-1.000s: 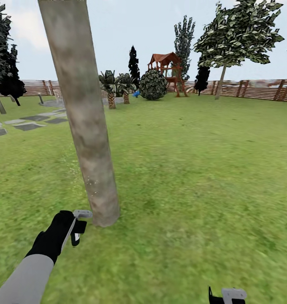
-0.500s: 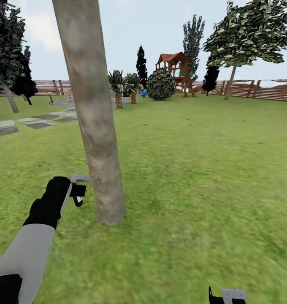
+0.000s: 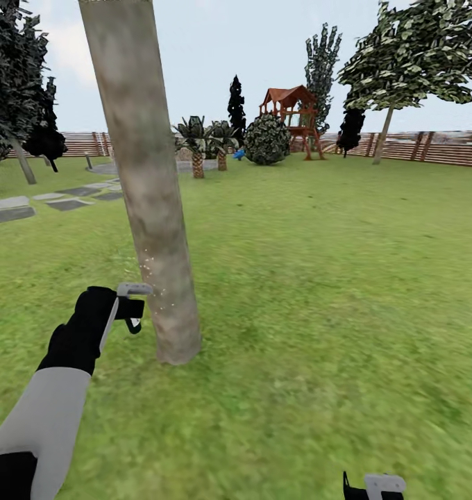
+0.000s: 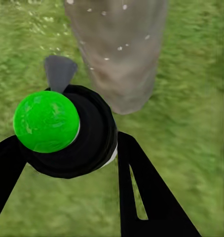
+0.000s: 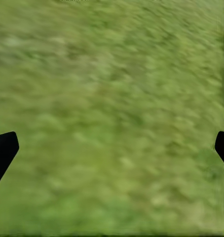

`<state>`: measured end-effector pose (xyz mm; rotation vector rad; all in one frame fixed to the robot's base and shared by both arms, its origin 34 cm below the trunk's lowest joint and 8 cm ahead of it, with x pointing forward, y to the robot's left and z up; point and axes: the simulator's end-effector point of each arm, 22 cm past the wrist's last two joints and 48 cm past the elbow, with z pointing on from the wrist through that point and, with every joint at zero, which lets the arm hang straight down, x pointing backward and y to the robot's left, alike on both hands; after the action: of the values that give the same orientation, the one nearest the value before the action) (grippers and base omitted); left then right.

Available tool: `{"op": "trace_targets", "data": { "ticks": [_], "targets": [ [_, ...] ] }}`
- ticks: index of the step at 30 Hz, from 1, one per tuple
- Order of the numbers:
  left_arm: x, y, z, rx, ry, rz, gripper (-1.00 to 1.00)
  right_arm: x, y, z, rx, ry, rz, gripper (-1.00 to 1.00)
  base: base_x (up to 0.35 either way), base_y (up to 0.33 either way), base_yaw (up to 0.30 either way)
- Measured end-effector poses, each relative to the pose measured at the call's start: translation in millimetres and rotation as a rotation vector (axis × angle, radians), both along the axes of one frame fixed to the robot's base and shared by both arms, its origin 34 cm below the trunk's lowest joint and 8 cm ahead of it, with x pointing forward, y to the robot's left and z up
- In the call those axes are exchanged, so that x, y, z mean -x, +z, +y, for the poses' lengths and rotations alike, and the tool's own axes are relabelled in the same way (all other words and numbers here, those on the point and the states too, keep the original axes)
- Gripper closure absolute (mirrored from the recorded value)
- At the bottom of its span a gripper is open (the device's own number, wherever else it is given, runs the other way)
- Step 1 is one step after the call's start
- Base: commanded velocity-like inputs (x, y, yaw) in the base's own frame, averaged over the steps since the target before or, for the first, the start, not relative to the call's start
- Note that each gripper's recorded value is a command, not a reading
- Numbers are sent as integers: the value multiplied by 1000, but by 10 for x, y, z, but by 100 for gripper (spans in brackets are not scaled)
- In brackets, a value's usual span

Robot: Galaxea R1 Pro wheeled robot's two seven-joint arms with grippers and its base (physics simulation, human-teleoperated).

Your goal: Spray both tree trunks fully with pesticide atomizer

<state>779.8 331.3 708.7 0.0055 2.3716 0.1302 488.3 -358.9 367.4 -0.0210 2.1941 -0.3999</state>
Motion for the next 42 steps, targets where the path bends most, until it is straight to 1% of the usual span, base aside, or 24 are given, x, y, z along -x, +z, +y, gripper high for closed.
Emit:
{"op": "trace_targets", "data": {
  "ticks": [13, 19, 20, 24, 30, 42],
  "targets": [
    [20, -31, -21, -3, -3, 4, 100, -7, 8, -11, 1, -2, -3, -100, 55, -273, 248],
    [19, -37, -31, -7, -6, 5, 100, -6, 10, -24, 3, -3, -3, -100, 2, -275, 25],
    [16, -36, -58, -13, -15, 6, 100, -2, 16, -71, 9, -5, -2, -100, 0, -275, 1],
    [11, -30, -71, -22, -20, 6, 100, 0, 23, -122, 16, -5, -2, -100, 0, -275, 0],
    [16, -33, -43, -29, -18, 8, 100, 0, 23, -118, 15, -6, -2, -100, 31, -275, 23],
    [46, -109, -53, -31, -19, 25, 100, -1, 23, -109, 14, -6, -2, -100, 148, -258, 259]
  ]
}}
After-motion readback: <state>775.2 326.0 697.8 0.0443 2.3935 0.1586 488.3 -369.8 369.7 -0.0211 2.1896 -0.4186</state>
